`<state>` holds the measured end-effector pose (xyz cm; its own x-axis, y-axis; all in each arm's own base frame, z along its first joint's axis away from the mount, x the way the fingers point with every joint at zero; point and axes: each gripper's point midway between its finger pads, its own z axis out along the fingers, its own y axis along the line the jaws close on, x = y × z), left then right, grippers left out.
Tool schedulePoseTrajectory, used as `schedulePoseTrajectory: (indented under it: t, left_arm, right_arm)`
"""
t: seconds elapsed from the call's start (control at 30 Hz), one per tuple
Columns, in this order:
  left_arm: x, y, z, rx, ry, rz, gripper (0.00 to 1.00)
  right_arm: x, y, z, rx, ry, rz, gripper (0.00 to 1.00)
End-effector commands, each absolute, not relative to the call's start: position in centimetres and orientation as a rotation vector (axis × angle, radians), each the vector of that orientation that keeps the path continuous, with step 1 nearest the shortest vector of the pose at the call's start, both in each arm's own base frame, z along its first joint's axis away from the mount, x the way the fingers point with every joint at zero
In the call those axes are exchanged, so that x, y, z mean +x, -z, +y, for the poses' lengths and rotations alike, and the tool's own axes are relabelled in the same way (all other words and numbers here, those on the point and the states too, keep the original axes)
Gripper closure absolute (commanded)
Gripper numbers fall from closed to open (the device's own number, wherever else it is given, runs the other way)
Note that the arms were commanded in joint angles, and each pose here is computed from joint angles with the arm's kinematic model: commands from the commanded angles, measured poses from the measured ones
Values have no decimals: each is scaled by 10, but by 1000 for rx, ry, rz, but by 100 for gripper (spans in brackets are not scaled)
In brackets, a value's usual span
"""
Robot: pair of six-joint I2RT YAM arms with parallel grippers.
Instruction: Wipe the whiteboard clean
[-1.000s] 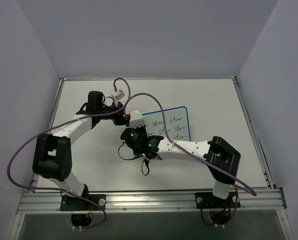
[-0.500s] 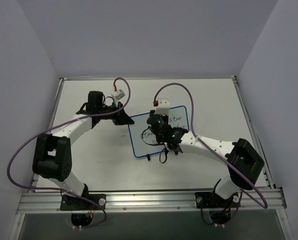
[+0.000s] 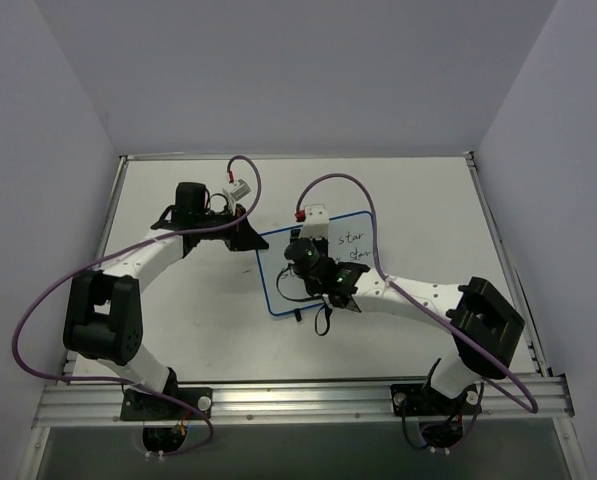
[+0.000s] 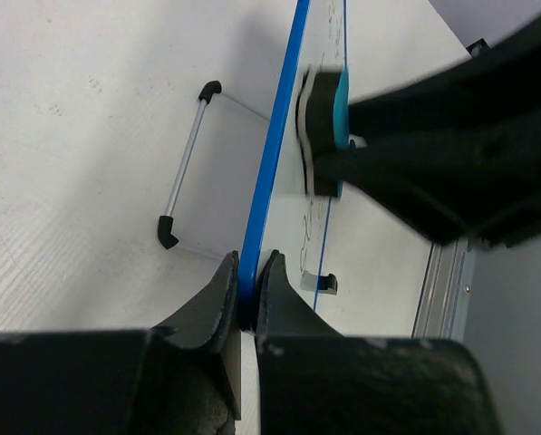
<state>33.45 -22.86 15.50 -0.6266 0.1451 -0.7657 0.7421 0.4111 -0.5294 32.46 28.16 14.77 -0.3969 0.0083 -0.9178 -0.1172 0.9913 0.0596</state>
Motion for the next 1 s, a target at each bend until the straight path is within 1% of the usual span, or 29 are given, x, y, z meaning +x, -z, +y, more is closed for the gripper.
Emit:
schedulePoseTrajectory:
  t: [0.0, 0.1, 0.2, 0.3, 0.43, 0.47, 0.57, 0.7, 0.9, 0.97]
  left_arm:
    - [383, -144, -199, 850, 760, 1939, 98]
    - [383, -145, -199, 851, 759, 1937, 98]
    - [382, -144, -199, 856, 759, 1940, 98]
    - [382, -144, -199, 856, 757, 1940, 98]
    - [383, -142, -199, 857, 753, 1944, 98]
    - [383, -141, -199, 857, 754, 1945, 98]
    - [383, -142, -199, 857, 753, 1944, 98]
    - [383, -143, -198, 855, 745, 1942, 98]
    - [383, -144, -198, 857, 743, 1940, 98]
    - [383, -143, -198, 856, 744, 1941, 98]
  right_arm:
    - [302, -145, 334, -164, -233, 1971, 100]
    - [298, -135, 345, -195, -222, 1985, 100]
    - [304, -132, 335, -167, -192, 1984, 100]
    - [315, -131, 307, -102, -170, 1989, 100]
    - [335, -136, 255, 18, -138, 1987, 100]
    - [335, -128, 243, 30, -120, 2002, 100]
    - [347, -129, 210, 107, -108, 2004, 100]
    - [349, -111, 164, 191, -95, 2045, 100]
    - [349, -109, 121, 272, -89, 2045, 100]
    - [349, -111, 120, 264, -103, 2045, 100]
